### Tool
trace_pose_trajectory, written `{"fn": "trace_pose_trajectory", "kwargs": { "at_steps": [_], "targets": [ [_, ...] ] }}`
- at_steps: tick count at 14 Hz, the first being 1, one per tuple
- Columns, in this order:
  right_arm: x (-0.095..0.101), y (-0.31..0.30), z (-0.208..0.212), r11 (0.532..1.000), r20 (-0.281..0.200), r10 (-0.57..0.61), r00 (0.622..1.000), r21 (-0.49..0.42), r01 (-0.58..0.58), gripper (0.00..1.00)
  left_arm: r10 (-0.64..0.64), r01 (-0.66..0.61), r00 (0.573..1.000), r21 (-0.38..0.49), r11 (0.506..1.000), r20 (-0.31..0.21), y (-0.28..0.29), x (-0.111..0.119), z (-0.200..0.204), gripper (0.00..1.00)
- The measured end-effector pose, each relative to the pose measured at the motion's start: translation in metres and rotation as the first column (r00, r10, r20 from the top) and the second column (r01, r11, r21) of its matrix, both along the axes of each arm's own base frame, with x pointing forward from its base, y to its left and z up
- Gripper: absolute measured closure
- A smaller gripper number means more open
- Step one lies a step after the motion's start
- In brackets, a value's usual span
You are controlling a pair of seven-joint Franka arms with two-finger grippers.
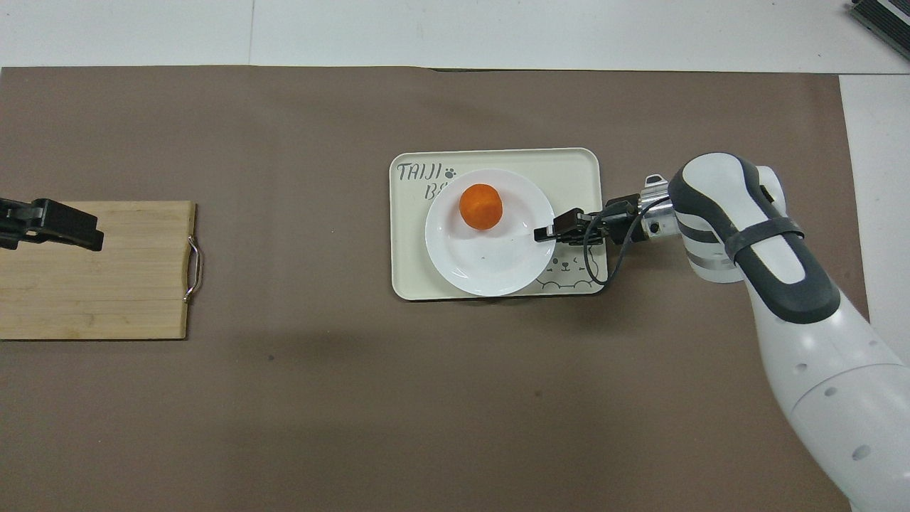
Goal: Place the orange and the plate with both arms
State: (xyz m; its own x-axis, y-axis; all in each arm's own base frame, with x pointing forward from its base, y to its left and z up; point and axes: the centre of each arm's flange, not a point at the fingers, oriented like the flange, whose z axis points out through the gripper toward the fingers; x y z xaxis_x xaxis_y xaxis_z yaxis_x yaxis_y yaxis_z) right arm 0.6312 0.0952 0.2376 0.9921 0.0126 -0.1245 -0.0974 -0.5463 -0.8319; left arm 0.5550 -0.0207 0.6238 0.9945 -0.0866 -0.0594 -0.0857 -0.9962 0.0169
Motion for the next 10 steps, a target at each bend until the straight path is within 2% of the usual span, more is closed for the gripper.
{"fn": "trace_pose_trajectory", "kwargs": {
  "at_steps": [4, 6, 7, 10],
  "targets": [
    [0.005, -0.005, 0.013, 1.000, 0.027, 0.009, 1.000, -0.028, -0.008, 0.27, 0.000, 0.000, 1.000, 0.000, 1.000, 0.000, 0.000, 0.000, 0.000, 0.00],
    [0.010, -0.014, 0.026, 0.994, 0.051, 0.018, 0.999, -0.105, -0.013, 0.05, 0.000, 0.000, 1.000, 0.000, 1.000, 0.000, 0.000, 0.000, 0.000, 0.00],
    [0.013, -0.020, 0.037, 0.987, 0.071, 0.018, 0.997, -0.159, -0.007, 0.00, 0.000, 0.000, 1.000, 0.000, 1.000, 0.000, 0.000, 0.000, 0.000, 0.00],
    [0.017, -0.031, 0.071, 0.963, 0.118, 0.033, 0.992, -0.270, 0.000, 0.00, 0.000, 0.000, 1.000, 0.000, 1.000, 0.000, 0.000, 0.000, 0.000, 0.00]
  ]
}}
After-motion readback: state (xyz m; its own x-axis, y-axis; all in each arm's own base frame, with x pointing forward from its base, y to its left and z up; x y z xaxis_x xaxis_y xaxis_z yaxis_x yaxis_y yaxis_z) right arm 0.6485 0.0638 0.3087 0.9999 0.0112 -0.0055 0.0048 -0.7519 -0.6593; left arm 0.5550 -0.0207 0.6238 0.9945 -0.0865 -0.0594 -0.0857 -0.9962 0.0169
